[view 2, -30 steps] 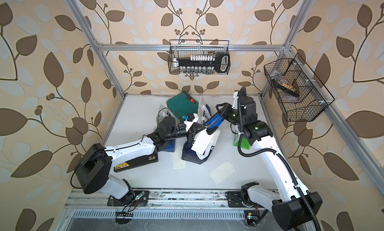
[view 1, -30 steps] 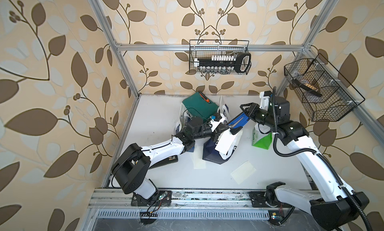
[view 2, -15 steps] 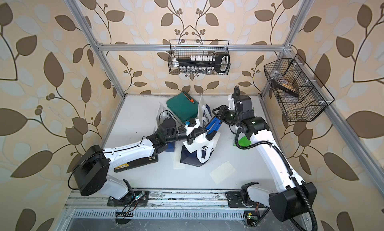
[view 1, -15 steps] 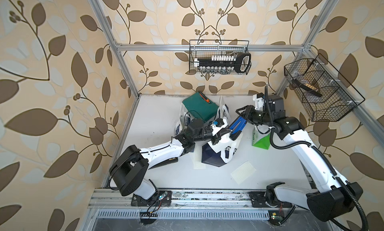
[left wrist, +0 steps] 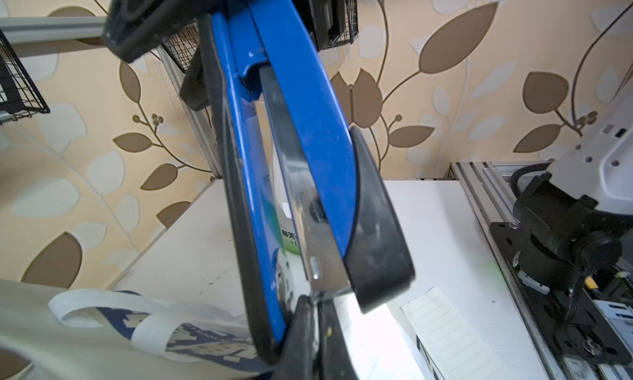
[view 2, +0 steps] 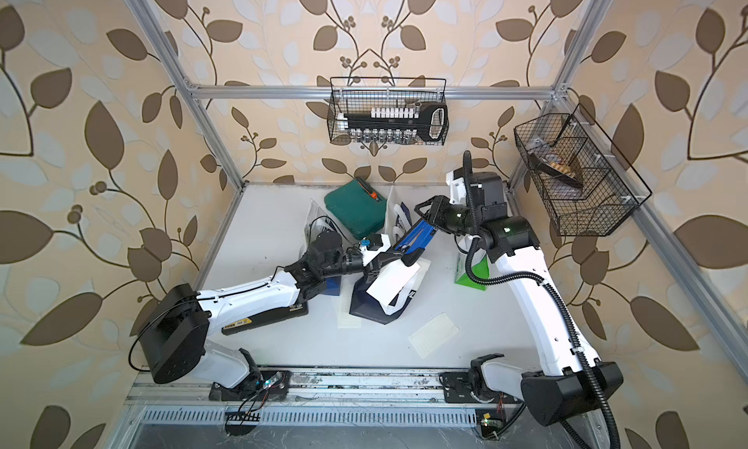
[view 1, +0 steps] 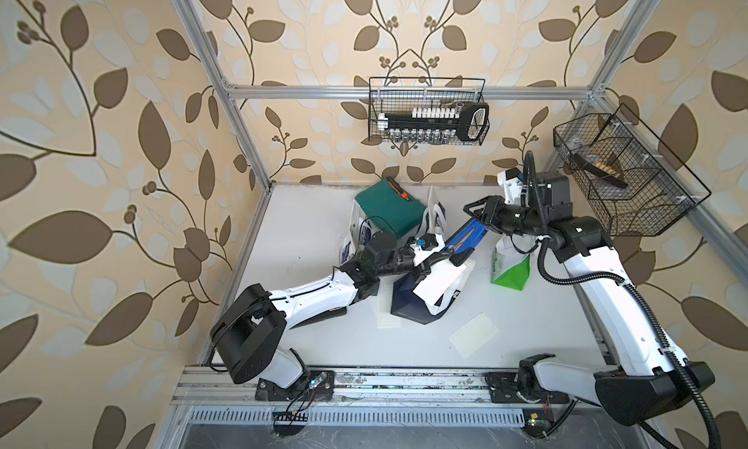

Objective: Staple the receipts to the bags
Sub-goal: Place the stapler in the takeout bag.

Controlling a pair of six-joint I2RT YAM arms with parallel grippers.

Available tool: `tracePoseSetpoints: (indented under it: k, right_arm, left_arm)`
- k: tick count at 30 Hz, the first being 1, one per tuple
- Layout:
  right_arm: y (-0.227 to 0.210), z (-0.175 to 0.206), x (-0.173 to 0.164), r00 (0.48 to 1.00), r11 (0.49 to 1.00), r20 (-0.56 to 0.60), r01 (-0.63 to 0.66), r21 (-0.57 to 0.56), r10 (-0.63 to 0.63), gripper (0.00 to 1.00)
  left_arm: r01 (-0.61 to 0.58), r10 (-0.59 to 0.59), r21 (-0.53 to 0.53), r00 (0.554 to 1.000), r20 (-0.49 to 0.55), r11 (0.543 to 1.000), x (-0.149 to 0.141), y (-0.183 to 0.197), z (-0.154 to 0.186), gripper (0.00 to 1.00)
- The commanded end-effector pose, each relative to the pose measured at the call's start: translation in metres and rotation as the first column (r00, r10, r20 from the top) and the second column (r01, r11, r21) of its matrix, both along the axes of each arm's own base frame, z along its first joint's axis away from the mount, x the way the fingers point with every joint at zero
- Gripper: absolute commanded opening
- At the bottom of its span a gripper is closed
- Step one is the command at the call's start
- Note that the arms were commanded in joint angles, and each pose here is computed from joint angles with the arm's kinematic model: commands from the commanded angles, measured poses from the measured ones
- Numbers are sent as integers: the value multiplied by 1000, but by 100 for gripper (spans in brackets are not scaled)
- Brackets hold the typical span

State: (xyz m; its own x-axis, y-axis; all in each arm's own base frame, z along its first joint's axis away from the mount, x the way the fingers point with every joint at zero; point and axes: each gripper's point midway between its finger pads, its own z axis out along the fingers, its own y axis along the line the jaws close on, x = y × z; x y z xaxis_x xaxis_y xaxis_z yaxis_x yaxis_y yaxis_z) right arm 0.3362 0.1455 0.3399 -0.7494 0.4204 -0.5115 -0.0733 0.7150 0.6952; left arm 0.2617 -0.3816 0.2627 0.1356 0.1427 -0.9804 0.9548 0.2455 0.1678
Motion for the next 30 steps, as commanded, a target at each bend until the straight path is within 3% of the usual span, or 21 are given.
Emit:
tracePoseSetpoints:
  k: [1,16,18,30]
  right_arm:
    - [9,-3,-6,999,999,-10,-36,39,36,6]
    - [-15,-4,-13,1000,999,0,30,-39,-30,5]
    - [-15,-3,-13,1000,999,4,30,-36,-30,5]
    - [7,-5,-14,999,991,-34,-33,127,38,5]
  left_arm:
    - [-22,23,-26,999,38,999,-2,2,14,0]
    - [-57,58,-15,995,80,998,4,4,15,0]
    - [-51,56,-43,993,100,998,0,8,31,0]
    - [-41,48,-68,994,96,997,-2,7,37,0]
